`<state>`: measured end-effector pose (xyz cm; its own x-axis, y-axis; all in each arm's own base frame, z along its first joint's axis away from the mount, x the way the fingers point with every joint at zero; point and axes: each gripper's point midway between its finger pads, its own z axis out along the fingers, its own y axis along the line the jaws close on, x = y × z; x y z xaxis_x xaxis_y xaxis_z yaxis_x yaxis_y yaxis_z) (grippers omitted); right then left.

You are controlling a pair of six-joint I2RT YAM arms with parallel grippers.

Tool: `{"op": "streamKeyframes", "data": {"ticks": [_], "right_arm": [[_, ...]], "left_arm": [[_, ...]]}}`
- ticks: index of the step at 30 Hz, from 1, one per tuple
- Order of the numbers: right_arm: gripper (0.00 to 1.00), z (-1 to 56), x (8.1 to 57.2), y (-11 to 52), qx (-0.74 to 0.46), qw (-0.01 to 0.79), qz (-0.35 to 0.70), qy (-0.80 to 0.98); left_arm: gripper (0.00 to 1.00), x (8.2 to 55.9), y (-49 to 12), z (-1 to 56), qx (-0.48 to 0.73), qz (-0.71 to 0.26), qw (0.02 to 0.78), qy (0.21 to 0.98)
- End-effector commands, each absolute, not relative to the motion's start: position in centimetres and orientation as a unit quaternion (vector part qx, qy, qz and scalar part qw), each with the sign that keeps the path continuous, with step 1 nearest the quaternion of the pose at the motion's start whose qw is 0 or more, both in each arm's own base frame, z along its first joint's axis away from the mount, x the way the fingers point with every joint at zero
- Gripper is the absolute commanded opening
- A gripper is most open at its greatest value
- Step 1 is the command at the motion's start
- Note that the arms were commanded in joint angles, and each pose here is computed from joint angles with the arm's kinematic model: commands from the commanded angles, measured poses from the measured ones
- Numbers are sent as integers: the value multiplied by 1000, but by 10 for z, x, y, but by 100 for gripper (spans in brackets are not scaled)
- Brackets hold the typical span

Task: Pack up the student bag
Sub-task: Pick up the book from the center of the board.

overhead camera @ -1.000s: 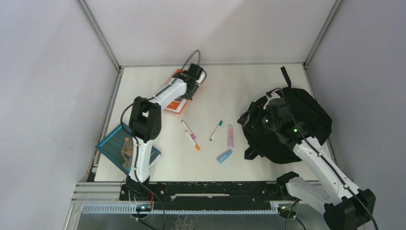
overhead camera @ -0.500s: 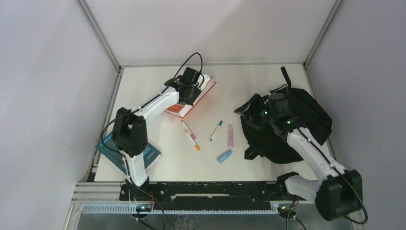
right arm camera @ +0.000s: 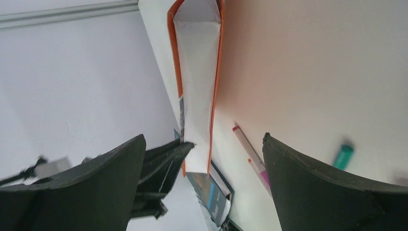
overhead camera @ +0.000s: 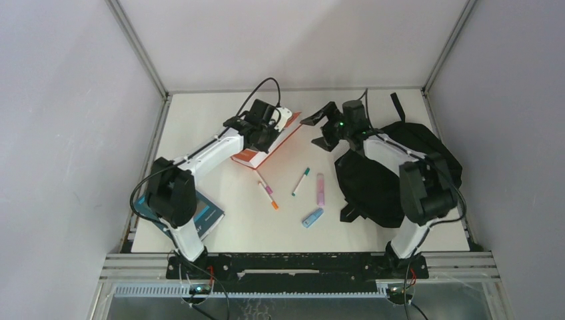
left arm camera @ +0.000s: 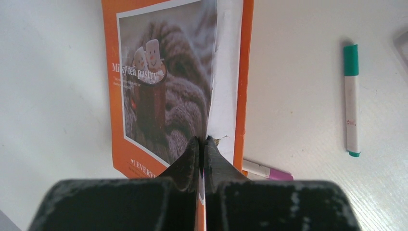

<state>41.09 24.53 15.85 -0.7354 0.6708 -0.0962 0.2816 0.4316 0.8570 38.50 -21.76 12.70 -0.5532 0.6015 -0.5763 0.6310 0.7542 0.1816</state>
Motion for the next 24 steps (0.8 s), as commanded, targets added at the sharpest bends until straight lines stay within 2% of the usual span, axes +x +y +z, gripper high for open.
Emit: {"op": "streamKeyframes", "data": {"ticks": [1,16,19,22,24], "right_arm": [[100,182,433,283,277,217,490,798],[98,131,461,334,263,166,471,825],[82,126,460,337,261,163,469,828],[48,125,457,341,260,150,479,825],[34,127,456,344,257,147,491,819]], "left_arm": [[0,383,-227,155,339,-56,359,868],[0,372,-220,150,341,-54,355,869],[0,371,-218,156,331,-54,363,869],[3,372,-214,161,313,-46,372,873],[10,374,-210,166,298,-39,379,875]]}}
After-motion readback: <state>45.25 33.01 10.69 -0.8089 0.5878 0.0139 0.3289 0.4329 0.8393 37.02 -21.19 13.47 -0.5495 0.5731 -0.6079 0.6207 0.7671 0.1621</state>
